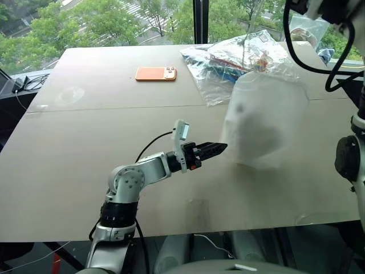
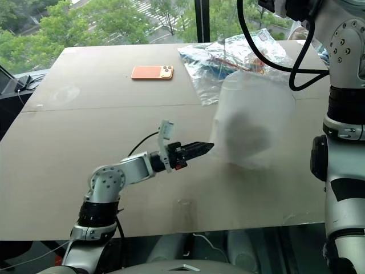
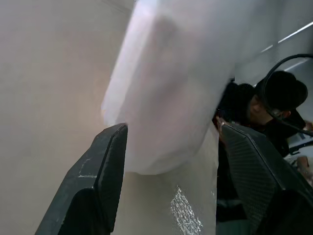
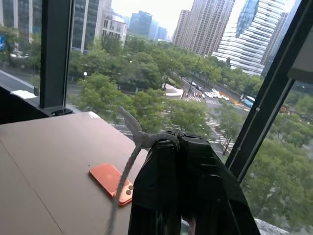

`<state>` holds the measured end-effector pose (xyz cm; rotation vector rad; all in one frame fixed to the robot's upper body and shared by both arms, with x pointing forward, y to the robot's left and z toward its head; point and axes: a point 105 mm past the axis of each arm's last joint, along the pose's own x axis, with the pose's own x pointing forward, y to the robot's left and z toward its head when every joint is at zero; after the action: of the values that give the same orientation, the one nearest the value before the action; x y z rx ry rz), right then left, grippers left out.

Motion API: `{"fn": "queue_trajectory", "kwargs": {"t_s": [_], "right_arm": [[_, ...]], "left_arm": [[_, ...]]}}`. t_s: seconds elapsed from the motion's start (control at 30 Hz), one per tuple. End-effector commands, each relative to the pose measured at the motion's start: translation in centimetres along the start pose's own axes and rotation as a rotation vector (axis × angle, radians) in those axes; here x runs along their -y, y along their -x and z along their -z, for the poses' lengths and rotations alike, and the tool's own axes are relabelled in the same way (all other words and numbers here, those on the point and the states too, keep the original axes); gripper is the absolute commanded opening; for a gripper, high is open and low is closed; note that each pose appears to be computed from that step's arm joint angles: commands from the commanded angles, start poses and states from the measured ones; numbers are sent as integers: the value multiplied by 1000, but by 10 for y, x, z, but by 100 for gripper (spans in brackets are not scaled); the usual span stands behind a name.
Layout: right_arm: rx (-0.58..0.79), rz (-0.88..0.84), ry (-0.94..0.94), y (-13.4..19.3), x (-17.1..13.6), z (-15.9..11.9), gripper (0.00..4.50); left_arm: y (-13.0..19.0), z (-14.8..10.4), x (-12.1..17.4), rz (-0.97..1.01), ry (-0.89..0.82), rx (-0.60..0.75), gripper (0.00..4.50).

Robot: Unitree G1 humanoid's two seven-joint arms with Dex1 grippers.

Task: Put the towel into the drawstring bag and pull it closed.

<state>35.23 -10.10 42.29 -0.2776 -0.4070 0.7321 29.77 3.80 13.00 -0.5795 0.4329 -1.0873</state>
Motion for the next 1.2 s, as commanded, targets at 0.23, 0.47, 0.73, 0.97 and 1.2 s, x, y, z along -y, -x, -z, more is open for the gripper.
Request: {"fn": "queue_trajectory", "kwargs": {"t_s": [0.23,0.47,0.73,0.97,1.2], "right_arm": [[34,88,48,17,12,-15,0],[-53,305,98,44,55,7,0],[-313,516,224,101,108,87,0],[-729,499,209,166,110,229,0],[-1041,117,42,212,35,291,0]], "left_arm": [[-58,15,-27,-13,-162,-135,288],[-42,-20,-28,61,-211,-90,2],[-2,-104,-44,38,-423,-104,2],[-9,-109,-20,123,-378,-33,2],[10,-76,-17,56,-274,-5,2]]}}
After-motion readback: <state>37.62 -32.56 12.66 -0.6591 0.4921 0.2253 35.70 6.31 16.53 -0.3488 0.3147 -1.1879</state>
